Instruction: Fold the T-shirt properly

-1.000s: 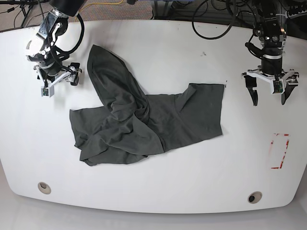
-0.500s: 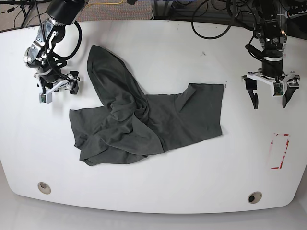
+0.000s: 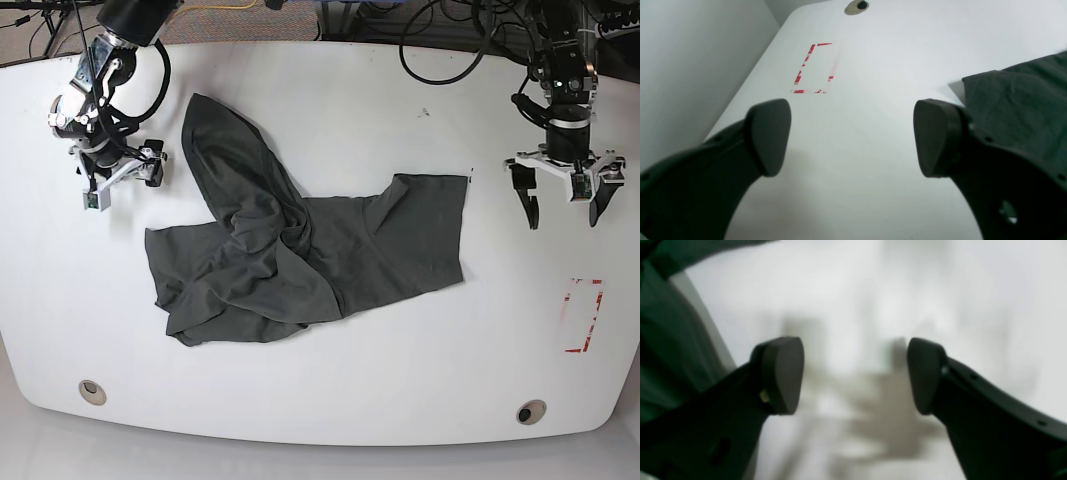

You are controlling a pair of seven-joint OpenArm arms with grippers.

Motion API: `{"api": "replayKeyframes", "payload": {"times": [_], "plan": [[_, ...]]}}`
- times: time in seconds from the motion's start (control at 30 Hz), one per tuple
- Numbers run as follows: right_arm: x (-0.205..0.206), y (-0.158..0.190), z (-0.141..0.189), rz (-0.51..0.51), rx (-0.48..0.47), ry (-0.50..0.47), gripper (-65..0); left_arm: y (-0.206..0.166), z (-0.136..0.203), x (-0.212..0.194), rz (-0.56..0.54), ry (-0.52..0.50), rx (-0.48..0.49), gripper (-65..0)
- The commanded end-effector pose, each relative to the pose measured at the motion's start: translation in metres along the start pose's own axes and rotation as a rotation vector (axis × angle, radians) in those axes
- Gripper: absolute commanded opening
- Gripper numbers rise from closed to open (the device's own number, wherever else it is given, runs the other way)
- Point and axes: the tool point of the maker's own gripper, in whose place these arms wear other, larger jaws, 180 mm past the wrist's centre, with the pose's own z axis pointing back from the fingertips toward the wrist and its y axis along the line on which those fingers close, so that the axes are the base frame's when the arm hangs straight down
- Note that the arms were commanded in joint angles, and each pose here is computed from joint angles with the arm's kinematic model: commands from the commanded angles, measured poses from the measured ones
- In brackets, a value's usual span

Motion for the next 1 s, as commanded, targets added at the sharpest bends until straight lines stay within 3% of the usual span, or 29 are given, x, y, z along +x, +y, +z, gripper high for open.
{"api": "replayKeyframes", "payload": {"times": [0.0,0.37,0.97], "plan": [[0.0,0.003,0.006,0.008,0.001,0.018,-18.1,0.004,0.0,0.017,-0.006,-0.062,0.01,-10.7],[-0.01,0.036,-0.006,-0.022,0.1,0.022,-18.2,0.004,0.001,0.018,-0.007,-0.069,0.009,-10.4],[-0.011,0.044,-0.017,-0.083,0.117,-0.005,-18.4,0.003,0.0,0.018,-0.001,-0.069,0.008,-10.2]]}}
